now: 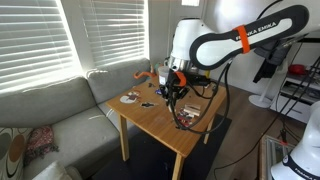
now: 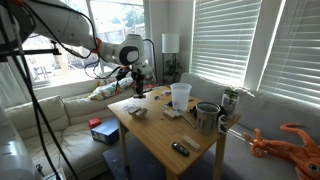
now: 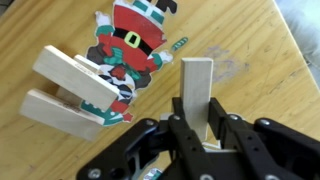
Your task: Put two blocks on the table, then turn the top block to the left, then stack the left blocks on the right blocks
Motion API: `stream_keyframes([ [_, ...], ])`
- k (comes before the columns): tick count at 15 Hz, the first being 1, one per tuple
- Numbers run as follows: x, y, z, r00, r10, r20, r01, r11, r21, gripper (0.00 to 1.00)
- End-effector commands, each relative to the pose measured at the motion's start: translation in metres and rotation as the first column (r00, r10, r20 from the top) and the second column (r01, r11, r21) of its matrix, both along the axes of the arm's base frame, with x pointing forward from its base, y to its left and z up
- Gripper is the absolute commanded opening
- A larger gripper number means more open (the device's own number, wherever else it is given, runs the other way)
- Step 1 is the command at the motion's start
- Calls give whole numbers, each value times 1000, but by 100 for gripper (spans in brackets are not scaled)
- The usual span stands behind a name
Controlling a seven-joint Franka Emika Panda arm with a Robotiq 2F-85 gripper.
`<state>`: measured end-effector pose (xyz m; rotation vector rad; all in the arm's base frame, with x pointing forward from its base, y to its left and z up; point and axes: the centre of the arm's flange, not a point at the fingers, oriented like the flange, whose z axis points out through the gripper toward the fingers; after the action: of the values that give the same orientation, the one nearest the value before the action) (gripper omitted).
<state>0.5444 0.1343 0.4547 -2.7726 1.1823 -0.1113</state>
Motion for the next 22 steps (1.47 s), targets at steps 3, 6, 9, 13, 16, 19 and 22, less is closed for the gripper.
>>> stream_keyframes([
  [3, -58, -30, -3, 974, -220, -55, 221, 975, 22, 7],
  [6, -72, -44, -1, 960, -280, -29, 281, 959, 36, 7],
  [9, -81, -54, 6, 950, -313, -1, 313, 949, 38, 7],
  [13, -91, -65, 7, 936, -351, -10, 351, 935, 40, 7],
  [16, -93, -74, 4, 930, -368, -20, 368, 928, 51, 7],
  [19, -94, -82, -1, 922, -385, -36, 387, 920, 60, 7],
  [22, -94, -87, -3, 913, -405, -46, 407, 911, 69, 7],
])
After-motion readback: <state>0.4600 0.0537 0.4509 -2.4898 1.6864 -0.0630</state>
